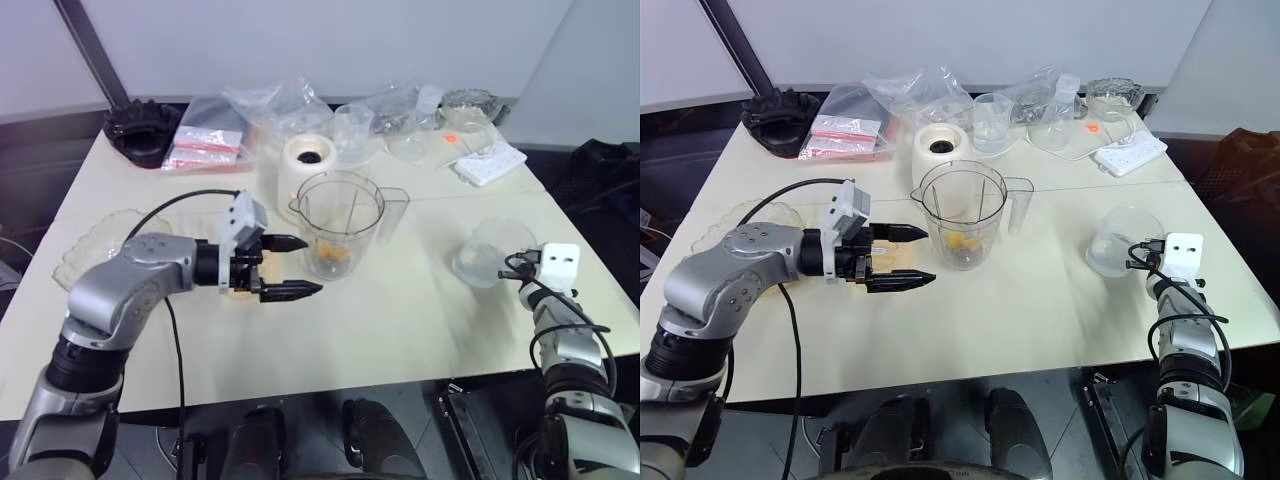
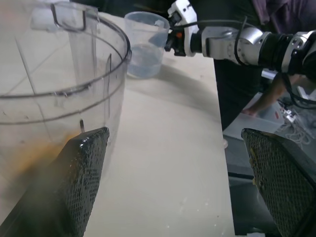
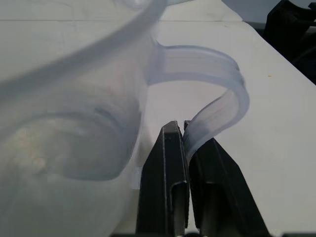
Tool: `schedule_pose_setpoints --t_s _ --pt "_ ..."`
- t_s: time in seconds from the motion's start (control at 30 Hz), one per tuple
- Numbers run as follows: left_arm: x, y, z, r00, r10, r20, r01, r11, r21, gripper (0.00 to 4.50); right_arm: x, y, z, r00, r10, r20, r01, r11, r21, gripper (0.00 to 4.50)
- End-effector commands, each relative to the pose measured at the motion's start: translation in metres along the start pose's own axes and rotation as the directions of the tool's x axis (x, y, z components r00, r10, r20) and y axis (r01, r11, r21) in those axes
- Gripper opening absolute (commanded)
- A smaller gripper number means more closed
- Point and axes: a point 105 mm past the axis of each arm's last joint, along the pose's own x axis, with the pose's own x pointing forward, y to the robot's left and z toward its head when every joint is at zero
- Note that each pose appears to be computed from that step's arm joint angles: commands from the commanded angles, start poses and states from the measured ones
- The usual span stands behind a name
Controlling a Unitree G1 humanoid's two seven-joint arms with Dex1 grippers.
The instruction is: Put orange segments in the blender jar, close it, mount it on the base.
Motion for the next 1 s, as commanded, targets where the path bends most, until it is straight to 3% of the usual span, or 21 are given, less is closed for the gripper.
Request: schedule_pose_setpoints --t_s 0.03,0.27,0.33,0.5,0.73,0.87,1.0 --pt "-0.012 0.011 0.023 0.996 0.044 0.080 -0.046 0.999 0.024 4.50 0.005 -0.010 0.042 0.992 -0.029 0.124 0.031 0.999 -0.018 0.05" --pt "-0.033 0.032 0.034 0.991 0.109 0.072 -0.113 0.992 0.057 4.50 0.016 -0.007 0.145 0.958 0.021 0.287 0.018 0.991 -0.131 0.05" --pt "-0.038 0.038 0.035 0.989 0.131 0.065 -0.136 0.988 0.069 4.50 0.015 0.000 0.184 0.933 0.072 0.352 -0.008 0.984 -0.178 0.05" --pt "-0.043 0.043 0.036 0.987 0.146 0.064 -0.151 0.985 0.081 4.50 0.009 0.023 0.246 0.881 0.198 0.430 -0.086 0.960 -0.266 0.05" --pt "-0.045 0.043 0.039 0.983 0.158 0.092 -0.164 0.984 0.064 4.50 0.000 0.066 0.293 0.809 0.379 0.450 -0.197 0.895 -0.400 0.05" --pt "-0.040 0.035 0.040 0.983 0.140 0.120 -0.147 0.988 0.046 4.50 -0.007 0.093 0.295 0.764 0.481 0.430 -0.210 0.816 -0.539 0.05" --pt "-0.039 0.031 0.034 0.984 0.141 0.104 -0.146 0.988 0.040 4.50 -0.011 0.107 0.296 0.728 0.537 0.427 -0.230 0.777 -0.586 0.05"
